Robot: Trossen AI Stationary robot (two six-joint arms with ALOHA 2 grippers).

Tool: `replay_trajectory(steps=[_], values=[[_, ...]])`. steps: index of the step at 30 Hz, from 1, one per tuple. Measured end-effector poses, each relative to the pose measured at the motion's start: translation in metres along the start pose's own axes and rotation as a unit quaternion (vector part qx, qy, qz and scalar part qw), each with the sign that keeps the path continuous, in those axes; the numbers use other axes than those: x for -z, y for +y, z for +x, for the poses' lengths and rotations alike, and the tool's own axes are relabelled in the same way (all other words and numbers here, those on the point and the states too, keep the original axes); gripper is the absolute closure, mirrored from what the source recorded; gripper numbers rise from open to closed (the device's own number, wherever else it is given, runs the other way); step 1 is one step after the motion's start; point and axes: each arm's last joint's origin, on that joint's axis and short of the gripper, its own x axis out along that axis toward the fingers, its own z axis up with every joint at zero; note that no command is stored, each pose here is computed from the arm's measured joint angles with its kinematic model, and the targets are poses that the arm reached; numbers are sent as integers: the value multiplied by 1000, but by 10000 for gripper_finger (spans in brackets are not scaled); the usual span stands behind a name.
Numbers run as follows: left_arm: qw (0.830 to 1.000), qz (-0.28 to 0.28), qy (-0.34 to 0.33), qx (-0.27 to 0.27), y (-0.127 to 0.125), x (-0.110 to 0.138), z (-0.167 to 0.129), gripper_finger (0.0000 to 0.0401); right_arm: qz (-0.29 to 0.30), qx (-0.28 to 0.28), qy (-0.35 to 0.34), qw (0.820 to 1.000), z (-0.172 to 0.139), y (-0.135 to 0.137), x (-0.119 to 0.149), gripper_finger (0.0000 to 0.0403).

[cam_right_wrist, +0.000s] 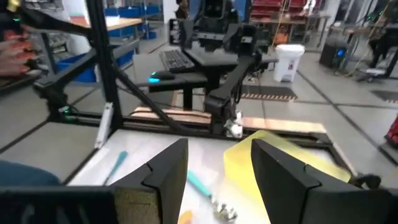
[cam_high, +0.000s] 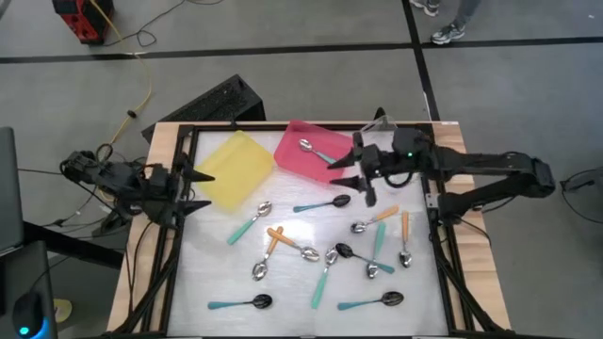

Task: Sort silverware by color (type)
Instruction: Put the blue spoon into the transparent bin

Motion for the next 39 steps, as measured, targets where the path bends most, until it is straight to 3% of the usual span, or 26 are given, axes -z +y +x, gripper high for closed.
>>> replay_trajectory(steps=[10, 15, 21, 26, 28, 35, 39], values=[[997, -70, -31, 8, 13, -1, -28, 120, 61, -28, 31, 997, -47, 43, -11, 200], [997, -76, -27, 4, 12, -1, -25, 120, 44, 0, 52, 998, -51, 75, -8, 200], [997, -69, -15, 8, 9, 0, -20, 120, 0, 30, 31, 999, -50, 102, -11, 200], [998, -58, -11, 9, 8, 1, -18, 121, -23, 55, 30, 998, -39, 105, -2, 207], [998, -58, -12, 6, 8, 1, -18, 120, -34, 52, -2, 998, -31, 103, 3, 212], [998, -59, -15, 2, 9, 0, -18, 120, -38, -34, -115, 992, -20, 79, 19, 236], [998, -66, -15, -3, 9, 0, -18, 121, -23, -33, -102, 994, -17, 67, 34, 243]])
